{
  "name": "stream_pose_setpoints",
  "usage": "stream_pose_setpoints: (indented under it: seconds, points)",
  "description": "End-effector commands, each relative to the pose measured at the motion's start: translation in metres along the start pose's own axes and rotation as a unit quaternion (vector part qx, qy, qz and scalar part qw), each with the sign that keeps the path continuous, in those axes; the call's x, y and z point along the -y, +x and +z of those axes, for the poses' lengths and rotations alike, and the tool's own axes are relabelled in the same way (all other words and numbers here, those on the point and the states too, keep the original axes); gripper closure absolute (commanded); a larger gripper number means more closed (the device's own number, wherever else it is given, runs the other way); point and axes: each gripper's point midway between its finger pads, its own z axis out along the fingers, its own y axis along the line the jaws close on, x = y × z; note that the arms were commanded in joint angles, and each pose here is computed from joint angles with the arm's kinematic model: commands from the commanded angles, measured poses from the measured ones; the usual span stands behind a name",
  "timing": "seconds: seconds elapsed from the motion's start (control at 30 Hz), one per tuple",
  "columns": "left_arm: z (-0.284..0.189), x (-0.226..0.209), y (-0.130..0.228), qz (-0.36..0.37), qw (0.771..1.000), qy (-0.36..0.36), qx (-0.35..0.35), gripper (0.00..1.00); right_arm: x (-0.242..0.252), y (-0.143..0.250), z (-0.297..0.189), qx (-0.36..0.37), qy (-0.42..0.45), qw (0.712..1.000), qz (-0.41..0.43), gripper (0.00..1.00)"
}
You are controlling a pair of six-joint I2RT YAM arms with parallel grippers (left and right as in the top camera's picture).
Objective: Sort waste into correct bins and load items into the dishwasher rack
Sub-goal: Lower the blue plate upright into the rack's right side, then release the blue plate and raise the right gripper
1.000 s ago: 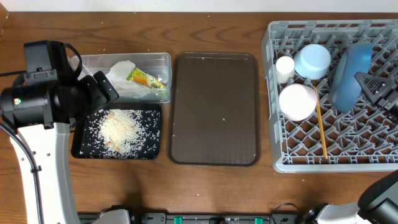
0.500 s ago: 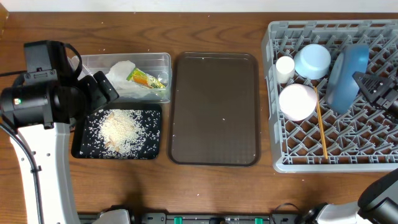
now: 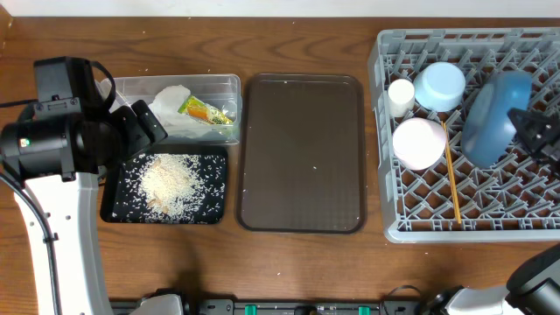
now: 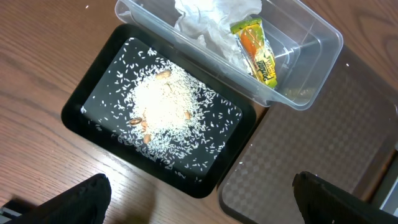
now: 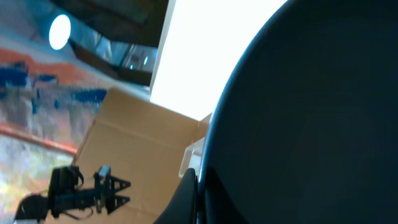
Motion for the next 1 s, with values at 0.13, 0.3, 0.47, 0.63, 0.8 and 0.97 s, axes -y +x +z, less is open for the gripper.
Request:
stream_pose_setpoints:
  seconds: [0.13,0.3,0.47,0.63,0.8,0.97]
  points:
    - [0.001,-0.004,-0.001,0.001,1.0,-0.01,0.0,0.04,0.011,-0.009,-0.033,0.049,0.018,0.998,0.044,0.98]
    - [0.001,-0.004,-0.001,0.001,1.0,-0.01,0.0,0.04,0.016,-0.018,-0.06,0.088,0.03,0.994,0.049,0.79]
    - [0.001,-0.004,-0.001,0.001,1.0,-0.01,0.0,0.04,0.019,-0.027,-0.087,0.125,0.044,0.99,0.045,0.71]
    - [0.001,-0.004,-0.001,0.001,1.0,-0.01,0.0,0.04,0.022,-0.034,-0.106,0.15,0.052,0.986,0.054,0.67]
    - [0.001,-0.004,-0.001,0.001,1.0,-0.01,0.0,0.04,0.025,-0.042,-0.115,0.161,0.055,0.983,0.07,0.63]
    - [0.001,-0.004,-0.001,0.001,1.0,-0.01,0.0,0.04,0.038,-0.053,-0.121,0.17,0.087,0.975,0.111,0.58]
